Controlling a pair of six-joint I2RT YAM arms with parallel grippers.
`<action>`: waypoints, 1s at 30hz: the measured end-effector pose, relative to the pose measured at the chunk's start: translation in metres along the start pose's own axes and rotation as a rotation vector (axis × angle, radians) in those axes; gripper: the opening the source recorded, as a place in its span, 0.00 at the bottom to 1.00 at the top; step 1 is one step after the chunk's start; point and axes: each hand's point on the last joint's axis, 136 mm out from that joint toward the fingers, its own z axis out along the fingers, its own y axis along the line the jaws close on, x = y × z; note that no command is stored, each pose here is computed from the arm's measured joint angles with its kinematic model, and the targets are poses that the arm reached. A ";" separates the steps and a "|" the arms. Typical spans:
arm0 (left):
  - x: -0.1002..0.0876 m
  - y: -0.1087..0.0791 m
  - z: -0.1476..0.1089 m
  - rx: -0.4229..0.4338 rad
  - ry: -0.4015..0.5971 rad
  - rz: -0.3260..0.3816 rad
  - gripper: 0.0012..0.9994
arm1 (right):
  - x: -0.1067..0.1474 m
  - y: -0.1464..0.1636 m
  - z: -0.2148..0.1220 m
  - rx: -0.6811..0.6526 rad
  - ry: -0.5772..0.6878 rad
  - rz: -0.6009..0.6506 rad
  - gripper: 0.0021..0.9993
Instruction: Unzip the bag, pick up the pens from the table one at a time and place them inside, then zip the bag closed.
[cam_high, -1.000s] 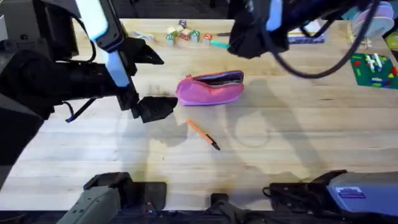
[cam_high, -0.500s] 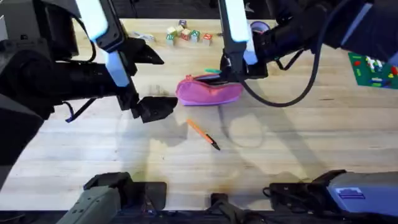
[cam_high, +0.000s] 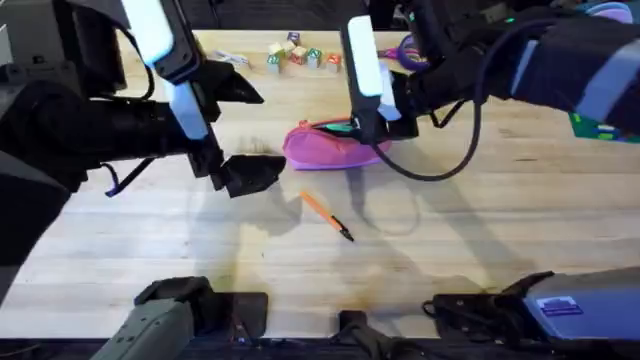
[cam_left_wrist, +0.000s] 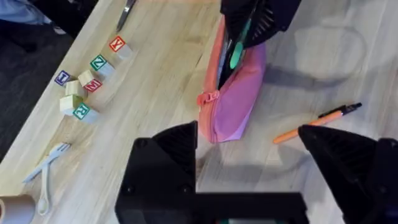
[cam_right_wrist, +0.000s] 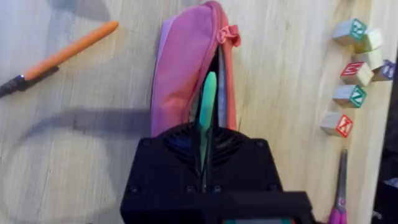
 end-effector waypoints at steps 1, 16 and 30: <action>0.000 0.000 0.000 0.000 0.000 0.000 0.99 | 0.001 0.001 0.002 -0.005 0.002 0.003 0.03; 0.000 0.000 0.000 0.000 0.000 0.000 0.99 | 0.021 -0.012 0.033 0.013 0.046 -0.001 0.03; 0.000 0.000 0.000 0.000 0.000 0.000 0.99 | -0.006 0.000 0.046 -0.017 0.020 -0.067 0.03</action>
